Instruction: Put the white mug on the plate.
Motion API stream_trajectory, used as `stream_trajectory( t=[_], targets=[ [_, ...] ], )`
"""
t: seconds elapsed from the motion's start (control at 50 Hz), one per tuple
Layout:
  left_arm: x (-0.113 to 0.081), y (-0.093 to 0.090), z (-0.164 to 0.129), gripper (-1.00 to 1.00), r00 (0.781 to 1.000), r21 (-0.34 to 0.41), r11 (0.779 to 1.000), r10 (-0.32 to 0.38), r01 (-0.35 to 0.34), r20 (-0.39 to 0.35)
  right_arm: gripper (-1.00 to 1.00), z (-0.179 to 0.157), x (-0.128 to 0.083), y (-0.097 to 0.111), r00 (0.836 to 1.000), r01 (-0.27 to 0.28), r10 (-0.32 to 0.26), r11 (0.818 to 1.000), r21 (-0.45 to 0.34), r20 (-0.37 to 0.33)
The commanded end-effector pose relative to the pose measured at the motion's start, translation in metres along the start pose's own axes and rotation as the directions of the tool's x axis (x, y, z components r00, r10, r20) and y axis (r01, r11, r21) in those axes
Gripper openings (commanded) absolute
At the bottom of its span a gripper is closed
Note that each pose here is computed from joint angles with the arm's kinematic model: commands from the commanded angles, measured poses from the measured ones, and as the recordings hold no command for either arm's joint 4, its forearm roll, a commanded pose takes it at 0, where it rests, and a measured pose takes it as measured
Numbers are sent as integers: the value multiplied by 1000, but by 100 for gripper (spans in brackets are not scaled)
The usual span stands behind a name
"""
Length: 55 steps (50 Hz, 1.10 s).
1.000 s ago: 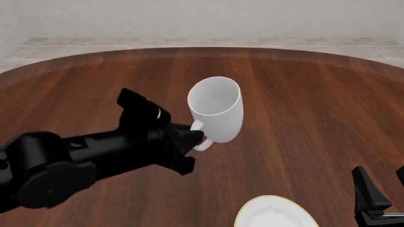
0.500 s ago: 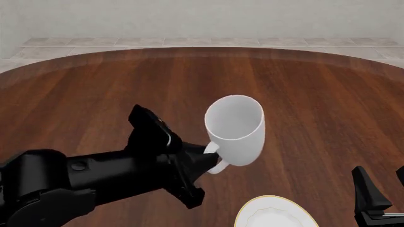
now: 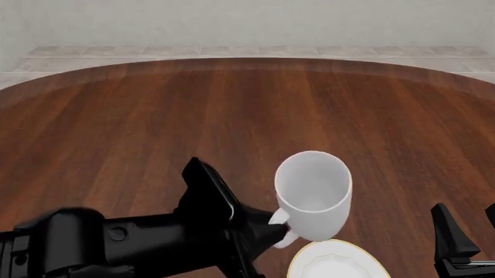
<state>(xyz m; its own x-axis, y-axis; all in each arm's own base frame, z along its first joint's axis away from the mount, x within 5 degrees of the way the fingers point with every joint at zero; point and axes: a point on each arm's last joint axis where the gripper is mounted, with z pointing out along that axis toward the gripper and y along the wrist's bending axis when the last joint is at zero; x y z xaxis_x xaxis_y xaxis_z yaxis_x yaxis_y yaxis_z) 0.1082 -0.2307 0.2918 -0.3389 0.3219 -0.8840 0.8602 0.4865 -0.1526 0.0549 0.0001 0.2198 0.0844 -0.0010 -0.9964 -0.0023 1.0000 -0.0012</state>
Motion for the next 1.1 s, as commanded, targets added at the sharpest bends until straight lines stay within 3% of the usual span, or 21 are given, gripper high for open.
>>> stream_trajectory(
  t=[0.02,0.6,1.1],
  targets=[
    [0,-14,4,-100,1000,45,999,9,-8,-14,100,0,1,0,1000,1,-1,1000,1,2],
    [16,-35,21,-100,996,112,993,50,-41,-75,100,0,1,0,1000,0,0,1000,2,2],
    [37,-48,44,-100,990,141,990,48,-29,-136,100,0,1,0,1000,0,0,1000,2,2]
  ],
)
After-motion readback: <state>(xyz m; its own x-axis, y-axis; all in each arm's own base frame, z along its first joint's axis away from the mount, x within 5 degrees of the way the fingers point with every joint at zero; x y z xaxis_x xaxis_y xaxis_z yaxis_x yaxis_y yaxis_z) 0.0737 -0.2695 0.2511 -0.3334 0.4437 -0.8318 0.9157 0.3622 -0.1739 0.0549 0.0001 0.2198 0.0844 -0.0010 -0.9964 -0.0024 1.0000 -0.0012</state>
